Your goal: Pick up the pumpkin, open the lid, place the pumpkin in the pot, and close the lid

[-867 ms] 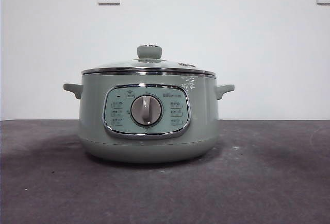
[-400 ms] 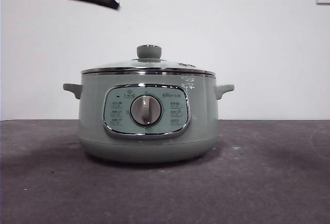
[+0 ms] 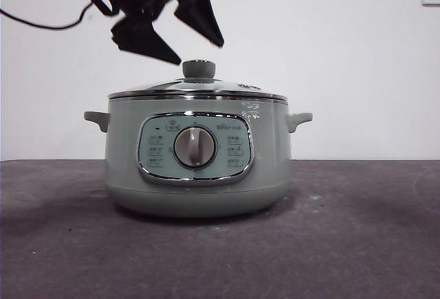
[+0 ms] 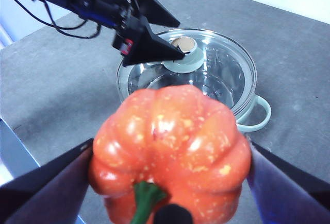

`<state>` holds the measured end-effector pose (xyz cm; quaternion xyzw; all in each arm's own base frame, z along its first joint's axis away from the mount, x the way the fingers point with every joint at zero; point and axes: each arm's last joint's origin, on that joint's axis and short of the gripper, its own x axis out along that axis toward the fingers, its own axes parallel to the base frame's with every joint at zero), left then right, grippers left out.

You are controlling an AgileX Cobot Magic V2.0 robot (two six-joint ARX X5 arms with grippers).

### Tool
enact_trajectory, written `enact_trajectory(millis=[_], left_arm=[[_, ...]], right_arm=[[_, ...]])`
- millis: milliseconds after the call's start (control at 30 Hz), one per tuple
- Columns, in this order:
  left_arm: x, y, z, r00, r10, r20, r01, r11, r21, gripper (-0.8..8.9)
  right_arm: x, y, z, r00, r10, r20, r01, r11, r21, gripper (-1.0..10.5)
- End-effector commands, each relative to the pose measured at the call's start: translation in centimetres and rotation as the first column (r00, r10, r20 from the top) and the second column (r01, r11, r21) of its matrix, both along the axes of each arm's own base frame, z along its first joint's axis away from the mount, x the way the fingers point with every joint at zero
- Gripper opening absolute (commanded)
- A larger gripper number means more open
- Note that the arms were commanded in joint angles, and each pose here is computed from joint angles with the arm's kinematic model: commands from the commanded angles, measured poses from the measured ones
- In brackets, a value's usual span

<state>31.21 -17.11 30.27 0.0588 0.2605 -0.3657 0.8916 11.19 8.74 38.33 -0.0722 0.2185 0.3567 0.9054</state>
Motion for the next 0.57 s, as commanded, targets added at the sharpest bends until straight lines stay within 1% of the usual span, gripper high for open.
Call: enact_trajectory(millis=[33, 233, 267, 300, 333, 367, 433, 500, 533, 567], left_arm=[[0.48, -0.42, -0.98, 1.000, -0.007, -0.008, 0.007, 1.000, 0.019, 7.22], [0.87, -0.61, -1.73, 1.000, 0.016, -0.019, -0.015, 0.999, 0.043, 7.18], [0.89, -0.57, -1.75, 0.999, 0.029, -0.016, -0.028, 0.998, 0.052, 6.92], [0.88, -0.53, -1.81, 0.999, 0.035, -0.020, -0.034, 0.998, 0.059, 5.91], [0.85, -0.51, -1.85, 0.999, 0.037, -0.024, -0.035, 0.997, 0.062, 4.69], [0.84, -0.50, -1.87, 0.999, 0.036, -0.027, -0.035, 0.997, 0.063, 3.85], [0.82, -0.53, -1.87, 0.999, 0.035, -0.027, -0.034, 0.997, 0.063, 3.40], [0.77, -0.62, -1.86, 0.999, 0.024, -0.030, -0.022, 0.998, 0.057, 3.39], [0.72, -0.71, -1.86, 0.999, 0.018, -0.031, -0.017, 0.998, 0.055, 3.03], [0.70, -0.75, -1.86, 0.999, 0.017, -0.031, -0.015, 0.998, 0.055, 2.26]], right_arm=[[-0.03, 0.01, -0.01, 1.000, -0.003, -0.001, 0.004, 1.000, 0.007, -0.1], [-0.02, 0.01, -0.02, 1.000, -0.004, -0.001, 0.004, 1.000, 0.006, -0.1], [-0.02, 0.01, -0.02, 1.000, -0.005, -0.001, 0.005, 1.000, 0.006, -0.1], [-0.03, 0.00, -0.01, 1.000, -0.005, 0.000, 0.005, 1.000, 0.006, -0.1], [-0.03, 0.00, -0.01, 1.000, -0.005, 0.000, 0.005, 1.000, 0.006, -0.1], [-0.03, 0.00, -0.01, 1.000, -0.005, 0.000, 0.005, 1.000, 0.006, -0.1], [-0.03, 0.00, -0.01, 1.000, -0.006, 0.000, 0.006, 1.000, 0.006, -0.1], [-0.03, 0.00, -0.01, 1.000, -0.005, 0.000, 0.005, 1.000, 0.006, -0.1], [-0.03, 0.00, -0.01, 1.000, -0.005, 0.000, 0.005, 1.000, 0.006, -0.1], [-0.03, 0.00, -0.01, 1.000, -0.005, 0.000, 0.005, 1.000, 0.006, -0.1]])
